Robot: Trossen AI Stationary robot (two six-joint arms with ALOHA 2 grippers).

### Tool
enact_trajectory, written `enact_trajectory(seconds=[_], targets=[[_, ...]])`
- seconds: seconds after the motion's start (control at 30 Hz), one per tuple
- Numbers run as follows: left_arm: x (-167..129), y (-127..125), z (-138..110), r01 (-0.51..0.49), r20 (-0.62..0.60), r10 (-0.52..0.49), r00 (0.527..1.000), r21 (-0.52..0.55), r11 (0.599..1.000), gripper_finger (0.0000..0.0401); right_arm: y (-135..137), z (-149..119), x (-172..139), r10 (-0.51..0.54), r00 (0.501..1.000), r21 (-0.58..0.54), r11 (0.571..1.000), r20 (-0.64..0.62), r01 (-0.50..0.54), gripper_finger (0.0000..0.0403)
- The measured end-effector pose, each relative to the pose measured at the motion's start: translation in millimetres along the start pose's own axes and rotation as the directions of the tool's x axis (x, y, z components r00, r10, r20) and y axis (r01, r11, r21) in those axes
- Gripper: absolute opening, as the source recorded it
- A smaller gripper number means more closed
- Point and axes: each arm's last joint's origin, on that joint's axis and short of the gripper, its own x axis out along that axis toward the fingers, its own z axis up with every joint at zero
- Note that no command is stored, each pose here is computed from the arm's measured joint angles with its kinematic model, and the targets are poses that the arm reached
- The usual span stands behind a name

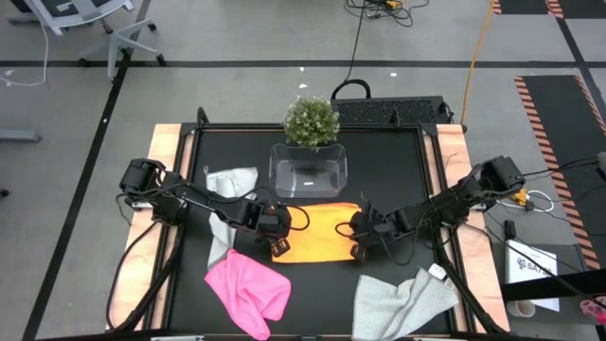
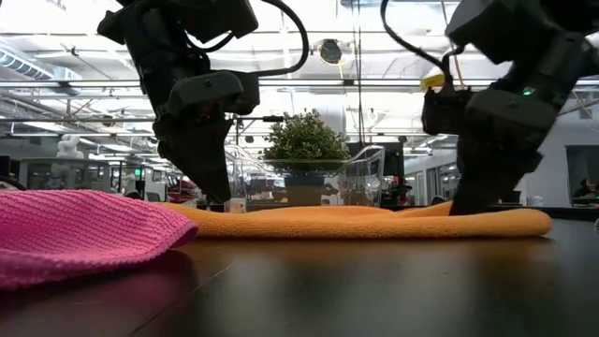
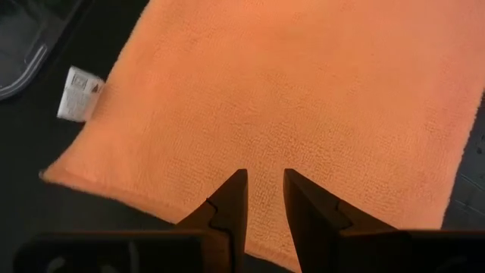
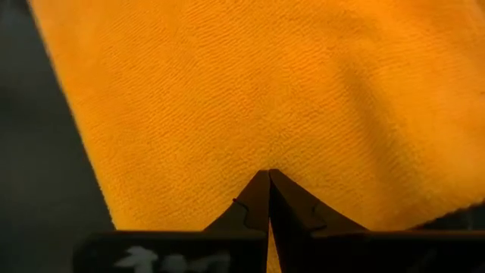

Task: Fold microfiber towels
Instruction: Fold the orange microfiber towel on the table

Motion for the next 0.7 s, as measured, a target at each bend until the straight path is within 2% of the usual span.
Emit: enact_trajectory(seconds=[0.17, 0.3, 0.5, 0.7], targets=[[0, 0, 0, 0.0, 0.0, 0.0, 1.0, 0.0, 1.0, 0.0088, 11, -9, -2, 0.043, 0.999, 0.018, 0.999, -0.007, -0.043, 0.0], [0, 0, 0, 0.0, 0.0, 0.0, 1.0, 0.0, 1.0, 0.0088, 23, -10, -4, 0.13, 0.991, 0.046, 0.99, 0.036, -0.132, 0.0], [0, 0, 0, 0.002, 0.003, -0.002, 1.0, 0.014, 1.0, 0.0088, 24, 3, -10, 0.176, 0.978, 0.05, 0.982, 0.108, -0.182, 0.0], [0, 0, 1, -0.018, 0.02, 0.016, 1.0, 0.106, 0.994, 0.0088, 17, 17, -20, 0.178, 0.971, 0.026, 0.982, 0.157, -0.185, 0.0]])
